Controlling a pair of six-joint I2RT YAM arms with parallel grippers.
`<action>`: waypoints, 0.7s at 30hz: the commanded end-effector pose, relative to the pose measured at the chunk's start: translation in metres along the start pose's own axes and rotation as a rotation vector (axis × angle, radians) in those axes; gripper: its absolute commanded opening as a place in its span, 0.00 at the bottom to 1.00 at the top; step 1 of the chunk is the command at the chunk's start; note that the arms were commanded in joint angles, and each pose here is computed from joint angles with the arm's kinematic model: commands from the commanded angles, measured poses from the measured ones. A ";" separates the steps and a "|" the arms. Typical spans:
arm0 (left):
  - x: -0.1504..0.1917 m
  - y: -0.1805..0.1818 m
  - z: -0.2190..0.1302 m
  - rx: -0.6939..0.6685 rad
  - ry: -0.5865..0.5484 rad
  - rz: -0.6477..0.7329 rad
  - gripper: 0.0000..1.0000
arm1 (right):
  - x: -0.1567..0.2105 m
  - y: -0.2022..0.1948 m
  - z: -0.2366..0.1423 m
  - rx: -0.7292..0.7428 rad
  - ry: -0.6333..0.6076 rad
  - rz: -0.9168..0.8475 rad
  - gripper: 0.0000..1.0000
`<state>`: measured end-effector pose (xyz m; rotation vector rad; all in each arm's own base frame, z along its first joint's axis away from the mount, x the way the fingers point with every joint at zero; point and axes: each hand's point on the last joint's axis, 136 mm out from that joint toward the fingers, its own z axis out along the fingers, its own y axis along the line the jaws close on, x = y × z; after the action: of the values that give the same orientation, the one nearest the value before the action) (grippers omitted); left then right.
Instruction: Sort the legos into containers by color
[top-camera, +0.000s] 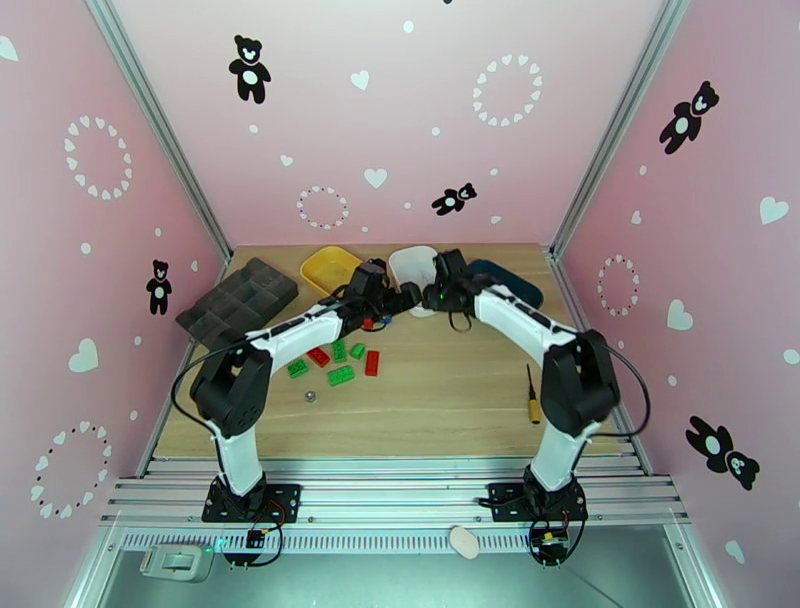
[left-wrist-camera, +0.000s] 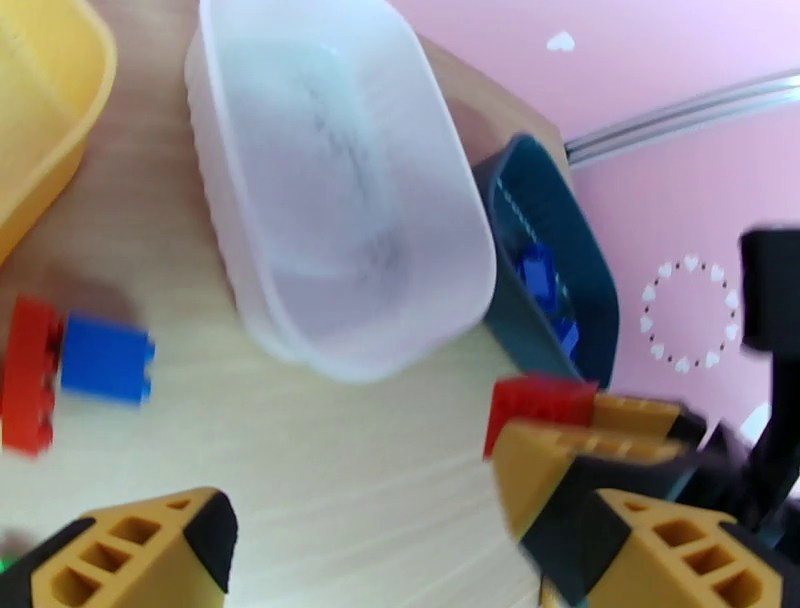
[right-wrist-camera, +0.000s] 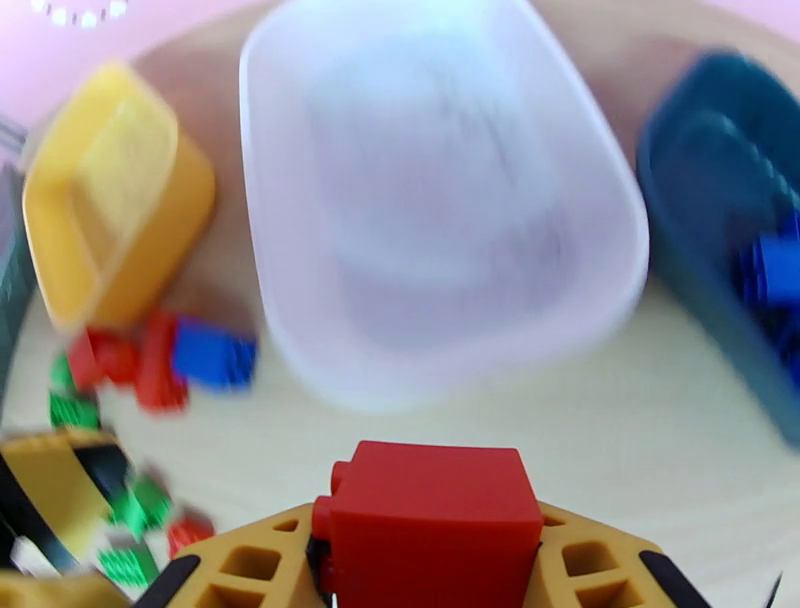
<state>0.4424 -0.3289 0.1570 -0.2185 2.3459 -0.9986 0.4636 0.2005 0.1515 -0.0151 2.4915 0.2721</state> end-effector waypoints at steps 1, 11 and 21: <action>-0.013 0.008 0.002 -0.003 0.009 -0.037 0.95 | -0.013 -0.004 0.014 0.009 0.044 -0.015 0.40; -0.014 0.029 -0.014 -0.097 -0.007 0.013 0.94 | -0.037 -0.004 0.041 0.012 0.069 -0.005 0.60; 0.000 0.053 -0.050 -0.177 -0.044 0.033 0.94 | -0.032 0.010 -0.004 -0.010 0.020 -0.054 0.66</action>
<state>0.4264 -0.2763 0.1342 -0.2722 2.4197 -0.8251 0.5040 0.2034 0.1394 -0.0507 2.5616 0.2470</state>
